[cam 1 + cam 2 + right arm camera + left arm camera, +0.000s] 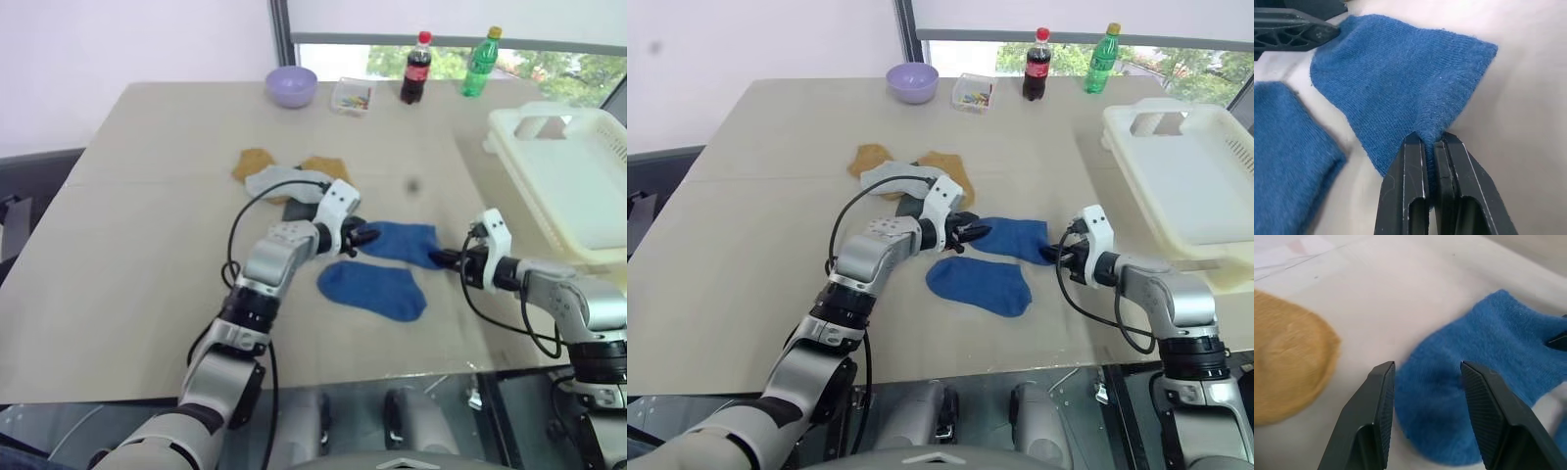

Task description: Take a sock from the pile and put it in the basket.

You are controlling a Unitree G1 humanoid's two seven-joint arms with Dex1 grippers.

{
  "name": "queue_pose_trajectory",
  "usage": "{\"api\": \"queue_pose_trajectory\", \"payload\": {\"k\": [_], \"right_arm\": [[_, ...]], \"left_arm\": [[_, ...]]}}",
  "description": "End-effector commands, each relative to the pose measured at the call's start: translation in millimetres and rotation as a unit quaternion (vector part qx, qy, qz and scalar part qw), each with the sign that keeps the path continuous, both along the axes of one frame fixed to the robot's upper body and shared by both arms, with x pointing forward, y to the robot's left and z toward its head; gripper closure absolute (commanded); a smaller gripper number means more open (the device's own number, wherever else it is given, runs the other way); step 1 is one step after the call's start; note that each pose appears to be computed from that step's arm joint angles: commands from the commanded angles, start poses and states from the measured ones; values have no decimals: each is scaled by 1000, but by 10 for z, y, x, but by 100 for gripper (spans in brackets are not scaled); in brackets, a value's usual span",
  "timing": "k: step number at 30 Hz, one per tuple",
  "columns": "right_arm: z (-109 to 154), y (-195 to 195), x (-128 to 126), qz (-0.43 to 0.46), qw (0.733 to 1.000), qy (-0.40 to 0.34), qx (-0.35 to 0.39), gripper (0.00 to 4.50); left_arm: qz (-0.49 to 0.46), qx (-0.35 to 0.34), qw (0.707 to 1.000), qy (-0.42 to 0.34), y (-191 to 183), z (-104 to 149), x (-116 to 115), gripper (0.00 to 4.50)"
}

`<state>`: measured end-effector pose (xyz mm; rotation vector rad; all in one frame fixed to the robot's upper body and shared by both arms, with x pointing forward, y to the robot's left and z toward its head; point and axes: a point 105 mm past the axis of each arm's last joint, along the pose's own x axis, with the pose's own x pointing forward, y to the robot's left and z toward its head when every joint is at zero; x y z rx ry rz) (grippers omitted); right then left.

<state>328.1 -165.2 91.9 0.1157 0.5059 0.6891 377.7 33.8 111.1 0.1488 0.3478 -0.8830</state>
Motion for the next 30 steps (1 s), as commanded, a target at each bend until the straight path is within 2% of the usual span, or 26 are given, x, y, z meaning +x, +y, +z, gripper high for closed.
{"api": "queue_pose_trajectory", "payload": {"k": [1, 3, 7, 11, 18, 25, 30], "right_arm": [[116, -39, -1, -5, 1000, -21, 5, 439], [118, -33, -7, -4, 1000, -21, 5, 450], [115, -32, -1, -4, 1000, -22, 4, 450], [113, -20, 11, -4, 1000, -23, 3, 450], [132, -17, 26, -1, 1000, -28, 5, 450], [110, 38, 25, 7, 999, -32, 1, 450], [86, 49, 36, 7, 999, -34, 0, 450]], "left_arm": [[6, 7, 1000, -5, 14, 4, 13, 222], [23, 11, 1000, 4, 71, -41, 54, 276], [42, 22, 999, 18, 149, -136, 101, 445], [51, 33, 998, 23, 199, -214, 114, 445], [52, -7, 998, 25, 165, -130, 105, 445], [39, -93, 988, 115, 163, -142, -32, 445], [44, -91, 986, 136, 209, -237, -53, 445]]}}
